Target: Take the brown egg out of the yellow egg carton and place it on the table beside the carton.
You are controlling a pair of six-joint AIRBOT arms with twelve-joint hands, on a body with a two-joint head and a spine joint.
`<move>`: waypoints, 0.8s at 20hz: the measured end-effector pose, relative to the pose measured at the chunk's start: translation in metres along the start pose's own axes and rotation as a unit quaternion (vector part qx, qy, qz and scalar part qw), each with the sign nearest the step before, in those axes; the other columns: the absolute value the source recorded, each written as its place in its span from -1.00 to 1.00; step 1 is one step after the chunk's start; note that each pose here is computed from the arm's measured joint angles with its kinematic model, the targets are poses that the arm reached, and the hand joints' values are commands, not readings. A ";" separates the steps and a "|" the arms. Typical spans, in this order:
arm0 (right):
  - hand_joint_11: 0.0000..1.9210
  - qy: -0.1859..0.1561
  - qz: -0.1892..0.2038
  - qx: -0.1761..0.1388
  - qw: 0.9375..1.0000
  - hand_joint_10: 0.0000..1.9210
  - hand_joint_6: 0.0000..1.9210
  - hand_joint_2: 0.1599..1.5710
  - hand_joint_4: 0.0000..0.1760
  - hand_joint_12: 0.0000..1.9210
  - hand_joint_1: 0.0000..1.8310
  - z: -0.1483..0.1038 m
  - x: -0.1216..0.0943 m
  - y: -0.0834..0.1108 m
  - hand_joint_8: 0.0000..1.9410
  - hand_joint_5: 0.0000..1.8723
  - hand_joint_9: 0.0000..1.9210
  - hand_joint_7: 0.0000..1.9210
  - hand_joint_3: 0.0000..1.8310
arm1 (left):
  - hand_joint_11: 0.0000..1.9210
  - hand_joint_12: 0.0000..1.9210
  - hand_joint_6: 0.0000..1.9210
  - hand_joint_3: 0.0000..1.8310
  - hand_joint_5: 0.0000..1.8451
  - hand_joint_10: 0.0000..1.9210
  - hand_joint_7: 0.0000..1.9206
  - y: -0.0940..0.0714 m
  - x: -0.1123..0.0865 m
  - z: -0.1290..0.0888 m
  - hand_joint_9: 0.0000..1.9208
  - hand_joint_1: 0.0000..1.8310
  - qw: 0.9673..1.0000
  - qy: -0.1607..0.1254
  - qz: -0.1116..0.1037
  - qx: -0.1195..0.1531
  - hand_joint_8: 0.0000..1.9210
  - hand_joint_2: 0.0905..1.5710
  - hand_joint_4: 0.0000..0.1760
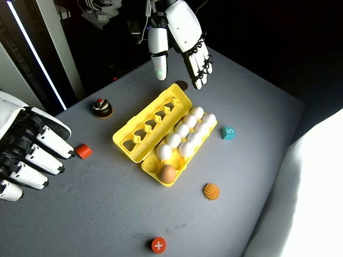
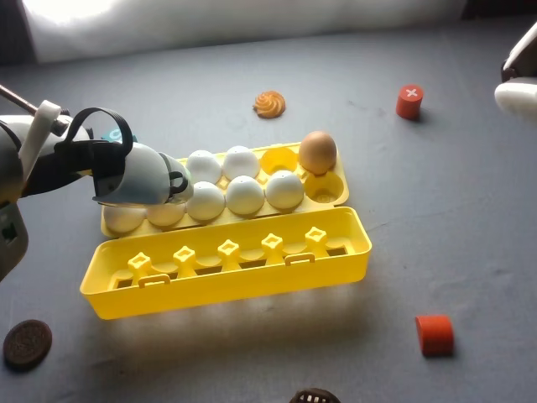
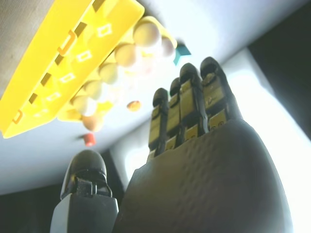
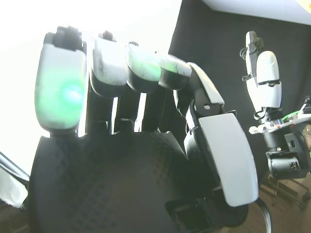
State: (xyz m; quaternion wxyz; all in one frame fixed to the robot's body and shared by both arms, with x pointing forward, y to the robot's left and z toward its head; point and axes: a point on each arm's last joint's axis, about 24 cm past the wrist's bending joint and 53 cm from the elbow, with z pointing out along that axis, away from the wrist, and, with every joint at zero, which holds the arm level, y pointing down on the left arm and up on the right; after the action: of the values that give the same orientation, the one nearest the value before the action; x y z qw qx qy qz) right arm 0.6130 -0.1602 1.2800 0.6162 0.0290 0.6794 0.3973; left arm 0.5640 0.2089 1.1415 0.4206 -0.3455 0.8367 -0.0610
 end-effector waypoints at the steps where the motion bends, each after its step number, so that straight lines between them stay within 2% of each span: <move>1: -1.00 0.001 -0.003 0.001 1.000 -1.00 -0.99 0.11 -1.00 -1.00 -1.00 0.000 0.001 -0.001 -1.00 -0.96 -1.00 -0.99 -0.98 | -0.99 -0.99 -1.00 -0.96 -0.94 -1.00 -0.99 0.000 0.000 0.000 -1.00 -1.00 1.000 0.001 0.000 0.000 -1.00 0.31 -1.00; 7: -1.00 0.003 -0.002 0.002 1.000 -1.00 -1.00 0.15 -1.00 -1.00 -0.96 0.000 0.003 -0.002 -1.00 -0.98 -1.00 -1.00 -0.98 | -1.00 -1.00 -1.00 -0.98 -1.00 -1.00 -1.00 0.000 -0.001 0.000 -1.00 -1.00 1.000 -0.002 0.000 0.001 -1.00 0.32 -1.00; 10: -1.00 0.005 -0.001 0.003 1.000 -1.00 -1.00 0.05 -1.00 -1.00 -0.98 0.000 0.003 -0.002 -1.00 -0.99 -1.00 -1.00 -1.00 | -1.00 -1.00 -0.99 -0.98 -0.97 -1.00 -1.00 -0.001 -0.001 0.000 -1.00 -1.00 1.000 -0.001 0.000 0.001 -1.00 0.32 -1.00; 11: -1.00 0.007 -0.001 0.004 1.000 -1.00 -1.00 -0.08 -0.47 -1.00 -1.00 0.000 0.004 -0.003 -1.00 -0.92 -1.00 -1.00 -1.00 | -1.00 -1.00 -1.00 -0.98 -0.98 -1.00 -1.00 -0.001 0.000 0.000 -1.00 -1.00 1.000 -0.001 0.001 0.002 -1.00 0.31 -1.00; 12: -1.00 0.010 -0.001 0.005 1.000 -1.00 -0.98 -0.14 0.53 -1.00 -1.00 -0.001 0.006 -0.003 -1.00 -0.71 -1.00 -1.00 -1.00 | -1.00 -1.00 -1.00 -0.98 -0.98 -1.00 -1.00 -0.001 -0.001 0.000 -1.00 -1.00 1.000 -0.001 0.000 0.002 -1.00 0.32 -1.00; 13: -1.00 0.018 0.000 0.007 1.000 -1.00 -0.97 -0.16 0.91 -1.00 -0.95 0.000 0.009 -0.004 -1.00 -0.52 -1.00 -1.00 -1.00 | -1.00 -1.00 -1.00 -0.99 -0.99 -1.00 -1.00 -0.001 -0.001 0.000 -1.00 -1.00 1.000 -0.002 0.001 0.002 -1.00 0.31 -1.00; 15: -1.00 0.029 0.002 0.007 1.000 -1.00 -0.98 -0.20 1.00 -1.00 -0.82 0.004 0.012 -0.003 -1.00 -0.25 -1.00 -1.00 -1.00 | -1.00 -1.00 -0.99 -0.98 -0.98 -1.00 -1.00 -0.001 -0.001 0.000 -1.00 -1.00 1.000 -0.003 0.001 0.002 -1.00 0.33 -1.00; 16: -1.00 0.029 0.003 0.003 1.000 -1.00 -0.96 -0.18 1.00 -1.00 -0.77 0.011 0.009 -0.001 -1.00 -0.19 -1.00 -1.00 -1.00 | -1.00 -1.00 -0.99 -0.98 -0.97 -1.00 -1.00 -0.001 -0.001 0.000 -1.00 -1.00 1.000 -0.003 0.001 0.002 -1.00 0.33 -1.00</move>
State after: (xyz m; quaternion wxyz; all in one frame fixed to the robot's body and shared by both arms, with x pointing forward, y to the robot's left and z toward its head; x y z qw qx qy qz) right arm 0.6213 -0.1506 1.2726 0.5950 0.0218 0.6980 0.3979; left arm 0.5650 0.2090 1.1427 0.4238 -0.3440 0.8356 -0.0614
